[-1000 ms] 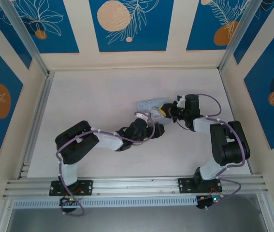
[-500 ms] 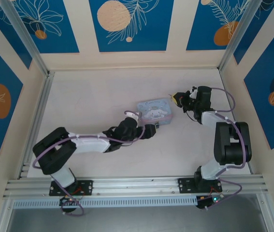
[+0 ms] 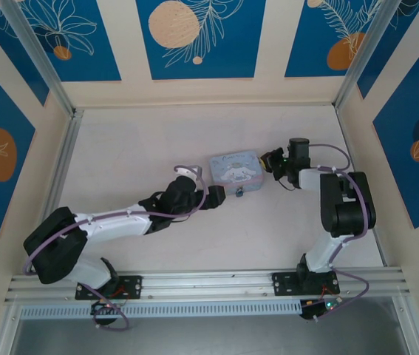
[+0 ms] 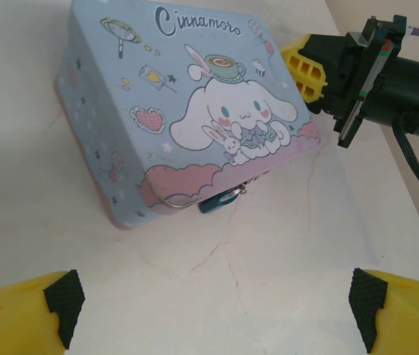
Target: Unlock the padlock with the key
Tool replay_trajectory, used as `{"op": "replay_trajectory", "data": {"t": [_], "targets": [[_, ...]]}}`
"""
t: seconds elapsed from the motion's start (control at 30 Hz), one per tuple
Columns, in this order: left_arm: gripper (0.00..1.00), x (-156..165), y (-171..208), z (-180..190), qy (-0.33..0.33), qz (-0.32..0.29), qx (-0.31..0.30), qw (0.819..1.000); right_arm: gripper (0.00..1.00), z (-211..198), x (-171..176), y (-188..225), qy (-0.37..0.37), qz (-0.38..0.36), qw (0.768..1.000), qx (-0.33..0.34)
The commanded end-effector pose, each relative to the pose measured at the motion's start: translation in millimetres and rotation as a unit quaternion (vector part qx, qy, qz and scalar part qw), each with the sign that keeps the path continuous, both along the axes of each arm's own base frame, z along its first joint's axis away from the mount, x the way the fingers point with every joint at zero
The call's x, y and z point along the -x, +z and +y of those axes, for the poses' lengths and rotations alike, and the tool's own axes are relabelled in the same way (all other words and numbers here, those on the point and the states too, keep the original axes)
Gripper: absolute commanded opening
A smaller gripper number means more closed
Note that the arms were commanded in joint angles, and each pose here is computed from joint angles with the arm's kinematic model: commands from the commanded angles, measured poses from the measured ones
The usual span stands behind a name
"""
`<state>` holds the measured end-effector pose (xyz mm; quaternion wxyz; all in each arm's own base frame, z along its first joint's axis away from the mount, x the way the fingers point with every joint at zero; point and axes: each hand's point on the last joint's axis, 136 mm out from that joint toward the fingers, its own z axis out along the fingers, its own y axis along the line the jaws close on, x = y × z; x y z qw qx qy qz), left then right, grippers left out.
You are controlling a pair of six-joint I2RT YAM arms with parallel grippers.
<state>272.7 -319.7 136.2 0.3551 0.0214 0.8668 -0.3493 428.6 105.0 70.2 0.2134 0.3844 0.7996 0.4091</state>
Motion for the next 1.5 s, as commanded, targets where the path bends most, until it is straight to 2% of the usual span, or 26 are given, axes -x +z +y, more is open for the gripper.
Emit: {"op": "replay_trajectory", "data": {"t": [0.0, 0.2, 0.4, 0.6, 0.77, 1.0, 1.23, 1.47], "targets": [[0.94, -1.2, -2.3, 10.7, 0.006, -0.008, -0.019, 1.0, 0.0, 20.4, 2.1, -0.9, 0.007, 0.003, 1.0, 0.008], [0.94, -0.8, -3.7, 8.9, 0.003, -0.004, -0.019, 1.0, 0.0, 52.1, 16.9, 0.0, 0.024, 0.003, 1.0, 0.013], [0.94, 2.5, -4.5, 4.8, -0.008, 0.003, -0.009, 1.0, 0.0, 42.6, 23.9, 4.5, 0.018, 0.001, 0.999, 0.035], [0.95, 18.0, -5.3, -15.3, -0.051, 0.018, 0.011, 0.998, 0.0, 31.4, 29.1, 0.7, 0.017, 0.006, 0.999, 0.04], [0.95, 32.1, -14.4, -36.2, -0.079, 0.032, 0.016, 0.996, 0.0, 33.8, 33.3, -1.9, 0.024, 0.008, 0.999, 0.042], [0.96, 30.0, -25.1, -48.3, -0.082, 0.043, 0.019, 0.996, 0.0, 42.3, 43.5, -3.9, 0.036, 0.01, 0.998, 0.046], [0.96, 23.0, -33.7, -47.7, -0.075, 0.046, 0.004, 0.996, 0.0, 55.6, 55.6, -0.4, 0.051, 0.006, 0.997, 0.048], [0.96, 6.7, -34.3, -21.5, -0.039, 0.038, -0.021, 0.998, 0.0, 74.0, 70.0, 4.9, 0.069, 0.001, 0.996, 0.05]]}}
